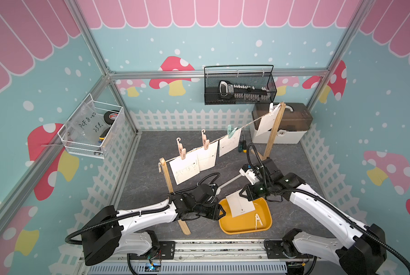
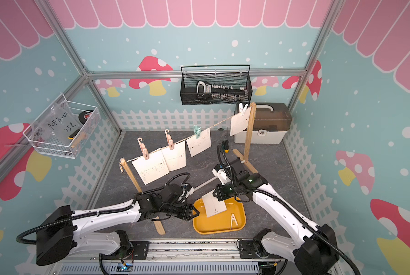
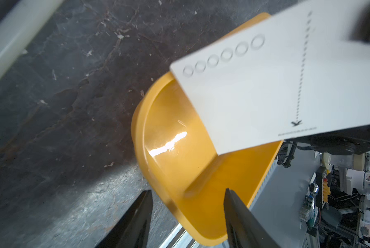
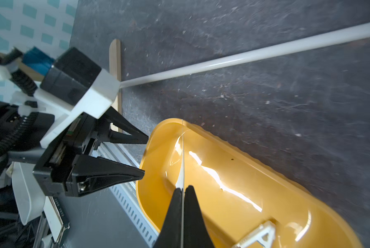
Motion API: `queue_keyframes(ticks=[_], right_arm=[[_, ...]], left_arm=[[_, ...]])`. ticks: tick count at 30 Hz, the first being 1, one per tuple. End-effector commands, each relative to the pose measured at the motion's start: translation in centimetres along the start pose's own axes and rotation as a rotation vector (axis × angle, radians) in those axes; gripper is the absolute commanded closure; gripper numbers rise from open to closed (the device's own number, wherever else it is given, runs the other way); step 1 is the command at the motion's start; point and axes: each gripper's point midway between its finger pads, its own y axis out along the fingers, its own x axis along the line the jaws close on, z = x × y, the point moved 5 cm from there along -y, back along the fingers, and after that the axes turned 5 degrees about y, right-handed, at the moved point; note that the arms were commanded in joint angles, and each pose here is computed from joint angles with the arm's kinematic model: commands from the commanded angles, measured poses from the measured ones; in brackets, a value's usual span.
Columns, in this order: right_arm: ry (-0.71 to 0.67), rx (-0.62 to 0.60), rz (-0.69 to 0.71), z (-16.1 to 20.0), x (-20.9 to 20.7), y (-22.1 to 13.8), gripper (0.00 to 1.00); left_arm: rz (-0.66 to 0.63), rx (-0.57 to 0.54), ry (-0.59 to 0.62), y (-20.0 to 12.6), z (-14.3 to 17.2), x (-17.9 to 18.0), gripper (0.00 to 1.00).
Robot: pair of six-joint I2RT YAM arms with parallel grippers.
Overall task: Remove the postcards from the strings
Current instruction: Pick up the postcard from the storage box.
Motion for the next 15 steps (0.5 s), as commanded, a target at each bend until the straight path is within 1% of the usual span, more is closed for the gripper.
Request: queue_keyframes(ticks=[1, 5, 8, 11, 15], right_arm=[[0.07, -0.039, 0.117, 0.0, -2.0, -2.8, 1.0], [0.116, -0.124, 0.137, -0.9, -2.7, -5.5, 1.0], [0.157, -0.183, 0.204, -1.5, -3.5, -7.4, 1.0], [0.228, -0.244, 0.315, -1.9, -5.4, -9.1, 1.0], [0.337, -0.338, 0.339, -2.5, -7.5, -10.0, 1.0]], left_arm=[[-0.025, -0.051, 0.039, -1.0, -0.9, -0.2, 0.41], [-0.047, -0.075, 0.041, -1.5, -1.0, 0.1, 0.4], [-0.054, -0.09, 0.038, -1.9, -1.0, 0.4, 0.39], [-0.061, -0.113, 0.041, -2.4, -1.1, 0.5, 0.34], [-0.045, -0.145, 0.09, -3.3, -1.4, 0.0, 0.32]])
